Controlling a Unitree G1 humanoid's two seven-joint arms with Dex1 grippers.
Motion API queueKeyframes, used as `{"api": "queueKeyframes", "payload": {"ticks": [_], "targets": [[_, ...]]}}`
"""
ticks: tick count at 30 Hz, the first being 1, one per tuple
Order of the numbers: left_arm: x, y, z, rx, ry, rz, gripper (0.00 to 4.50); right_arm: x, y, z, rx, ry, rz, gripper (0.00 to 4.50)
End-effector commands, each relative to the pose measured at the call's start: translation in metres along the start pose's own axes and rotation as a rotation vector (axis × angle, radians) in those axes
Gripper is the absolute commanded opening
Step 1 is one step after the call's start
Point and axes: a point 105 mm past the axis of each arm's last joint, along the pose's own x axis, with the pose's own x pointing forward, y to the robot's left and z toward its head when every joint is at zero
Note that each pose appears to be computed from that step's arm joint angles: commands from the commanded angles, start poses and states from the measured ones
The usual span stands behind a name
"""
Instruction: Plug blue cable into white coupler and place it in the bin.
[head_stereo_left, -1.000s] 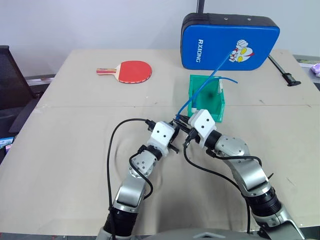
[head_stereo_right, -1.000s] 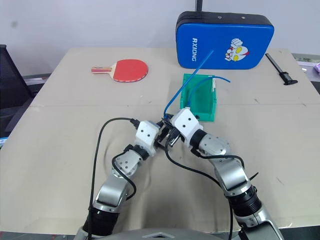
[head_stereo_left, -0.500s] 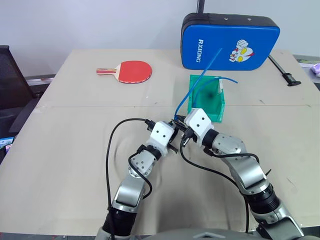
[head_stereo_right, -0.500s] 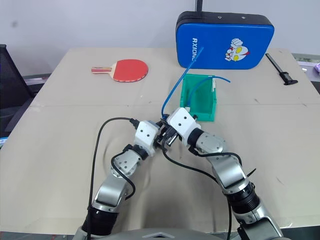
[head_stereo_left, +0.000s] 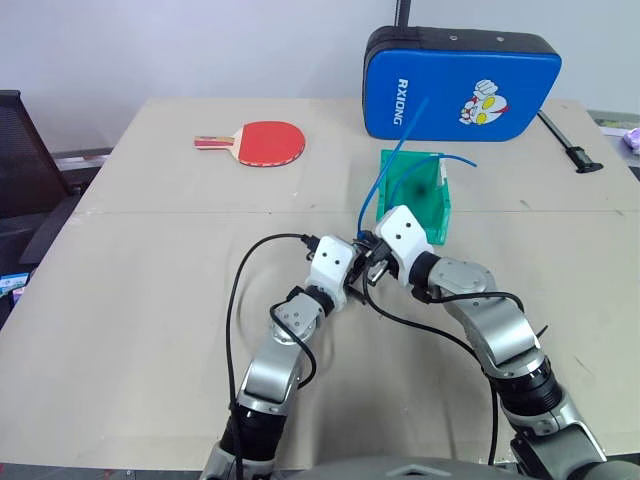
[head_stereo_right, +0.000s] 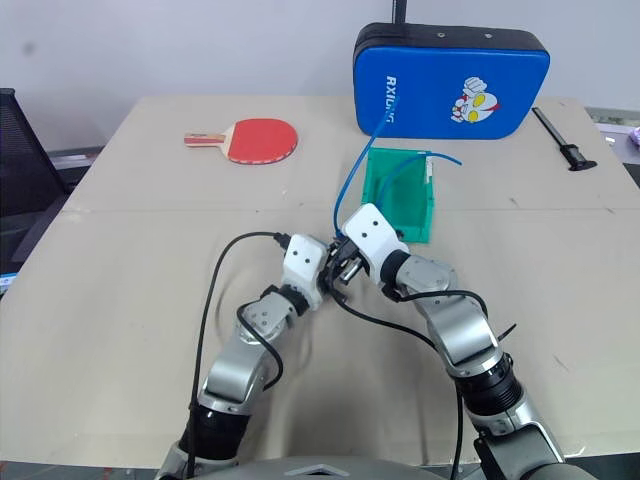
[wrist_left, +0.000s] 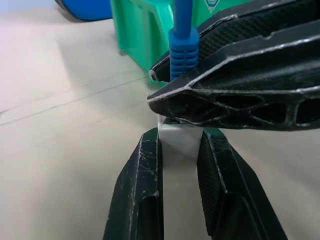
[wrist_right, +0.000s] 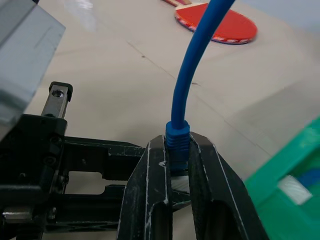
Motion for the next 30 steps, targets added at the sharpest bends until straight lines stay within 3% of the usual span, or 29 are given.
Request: {"api": "queueKeyframes", "payload": {"ticks": [1,7,11,17,30], "targets": [[-0.009,-0.005,0.100,0.065,-0.383,-0.013,0.35,-0.002,0.014,-0.062,0.128,0.246,0.037,0.00],[-0.009,-0.005,0.088,0.075,-0.340,-0.014,0.35,0.003,0.009,-0.032,0.074,0.062,0.022,0.00],[-0.010,-0.004,0.083,0.099,-0.322,-0.017,0.35,0.003,0.005,-0.030,0.055,0.040,0.013,0.00],[-0.010,-0.005,0.070,0.090,-0.275,-0.036,0.35,0.006,0.008,-0.048,0.097,0.052,0.028,0.00],[-0.007,0.006,0.010,0.002,-0.075,-0.051,0.35,0.022,0.028,-0.096,0.083,0.083,0.136,0.00]]}}
